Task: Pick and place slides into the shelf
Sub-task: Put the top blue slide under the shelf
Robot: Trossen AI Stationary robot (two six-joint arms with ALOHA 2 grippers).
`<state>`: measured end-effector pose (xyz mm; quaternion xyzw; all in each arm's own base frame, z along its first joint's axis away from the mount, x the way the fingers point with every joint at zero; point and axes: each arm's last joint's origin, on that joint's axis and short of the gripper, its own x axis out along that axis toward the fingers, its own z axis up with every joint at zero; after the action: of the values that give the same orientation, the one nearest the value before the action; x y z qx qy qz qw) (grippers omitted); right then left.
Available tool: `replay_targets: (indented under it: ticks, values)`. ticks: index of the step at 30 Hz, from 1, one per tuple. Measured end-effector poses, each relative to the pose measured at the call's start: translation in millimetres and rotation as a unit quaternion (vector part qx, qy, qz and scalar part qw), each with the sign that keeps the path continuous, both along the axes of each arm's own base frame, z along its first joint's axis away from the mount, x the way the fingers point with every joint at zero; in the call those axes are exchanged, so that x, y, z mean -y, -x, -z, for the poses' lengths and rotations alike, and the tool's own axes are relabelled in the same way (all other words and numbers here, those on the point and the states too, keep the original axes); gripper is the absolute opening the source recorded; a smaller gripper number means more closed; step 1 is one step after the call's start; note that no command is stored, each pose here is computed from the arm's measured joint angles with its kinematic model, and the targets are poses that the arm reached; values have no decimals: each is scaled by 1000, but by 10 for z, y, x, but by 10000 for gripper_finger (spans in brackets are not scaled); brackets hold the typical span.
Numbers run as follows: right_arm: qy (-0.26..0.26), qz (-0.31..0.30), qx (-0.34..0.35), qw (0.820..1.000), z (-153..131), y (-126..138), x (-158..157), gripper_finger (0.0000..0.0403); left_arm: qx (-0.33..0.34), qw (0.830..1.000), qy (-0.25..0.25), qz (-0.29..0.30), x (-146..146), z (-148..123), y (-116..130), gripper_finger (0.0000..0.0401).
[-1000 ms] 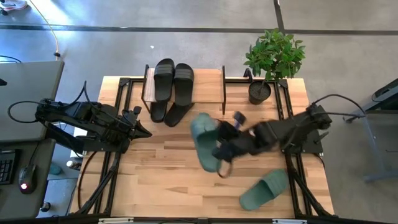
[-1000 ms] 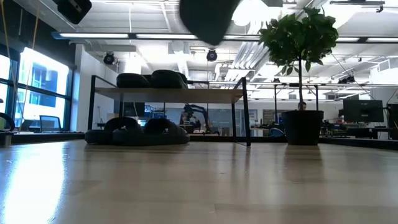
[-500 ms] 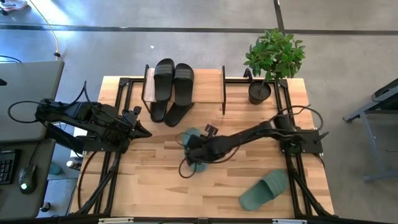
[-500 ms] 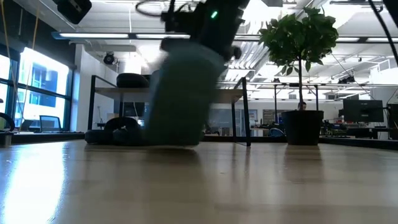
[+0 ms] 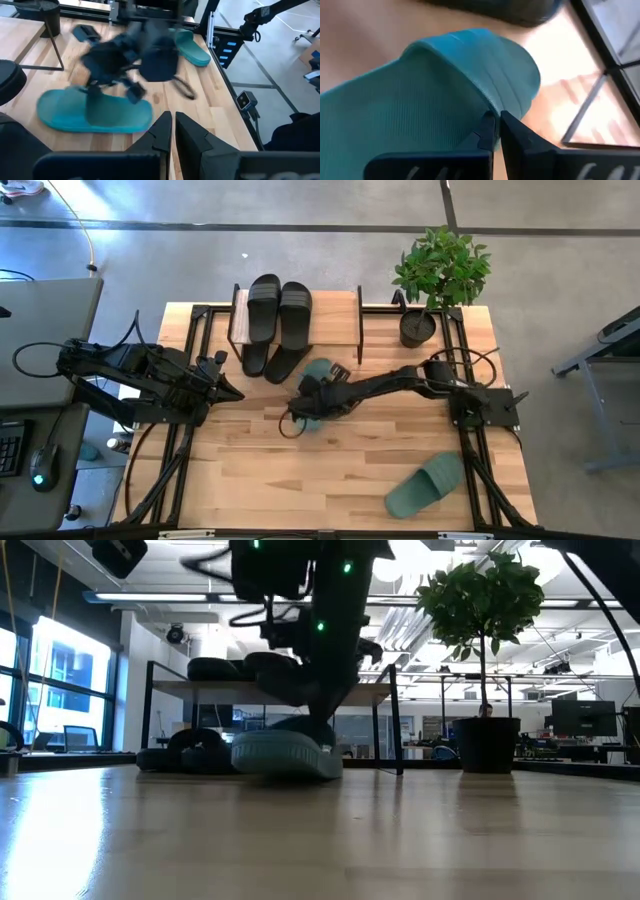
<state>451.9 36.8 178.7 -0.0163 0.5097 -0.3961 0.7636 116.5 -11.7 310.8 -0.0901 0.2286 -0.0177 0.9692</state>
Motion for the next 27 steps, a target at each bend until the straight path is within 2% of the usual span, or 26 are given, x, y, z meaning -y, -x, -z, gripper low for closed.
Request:
replay_targets:
  ticks: [6, 17, 23, 27]
  values:
    - [7, 43, 5, 999, 6, -11, 310, 0, 0, 1000, 0, 0, 0, 0, 1, 12]
    - [9, 81, 34, 996, -1, -57, 687, 0, 0, 1000, 0, 0, 0, 0, 0, 12]
    - [9, 41, 62, 997, -26, -173, 777, 0, 0, 1000, 0, 0, 0, 0, 0, 12]
    - [8, 36, 65, 997, -30, -186, 795, 0, 0, 1000, 0, 0, 0, 0, 0, 12]
